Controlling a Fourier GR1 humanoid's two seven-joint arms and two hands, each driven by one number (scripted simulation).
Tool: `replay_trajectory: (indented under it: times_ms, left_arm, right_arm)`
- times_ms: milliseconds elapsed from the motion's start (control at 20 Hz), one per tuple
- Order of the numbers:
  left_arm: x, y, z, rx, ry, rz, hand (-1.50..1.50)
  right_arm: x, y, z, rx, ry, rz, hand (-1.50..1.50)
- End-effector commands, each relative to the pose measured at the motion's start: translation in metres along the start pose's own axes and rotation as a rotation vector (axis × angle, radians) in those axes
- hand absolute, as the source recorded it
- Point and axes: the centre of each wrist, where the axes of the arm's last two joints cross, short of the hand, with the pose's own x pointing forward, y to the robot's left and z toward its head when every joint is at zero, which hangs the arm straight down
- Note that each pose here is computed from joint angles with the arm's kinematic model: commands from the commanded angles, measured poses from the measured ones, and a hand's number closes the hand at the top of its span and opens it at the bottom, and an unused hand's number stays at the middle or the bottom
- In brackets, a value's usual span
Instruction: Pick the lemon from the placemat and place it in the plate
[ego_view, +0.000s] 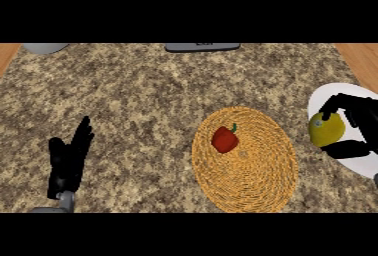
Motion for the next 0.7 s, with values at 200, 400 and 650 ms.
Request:
replay_trajectory:
  times_ms: [200,400,650]
  left_arm:
    - [0.014,0.006,-0.014,-0.027,-0.015,0.007,0.0]
    - [0.007,-0.002,-0.026,-0.042,-0.037,0.001,0.0]
    - [0.006,-0.023,-0.005,-0.072,-0.028,-0.012,0.0]
  right_arm:
    - [0.007,-0.074,0.041,-0.237,0.212,0.002,1.5]
    - [-0.016,-0.084,0.056,-0.262,0.298,-0.002,1.5]
    - [-0.051,-0.082,0.025,-0.238,0.35,-0.011,1.5]
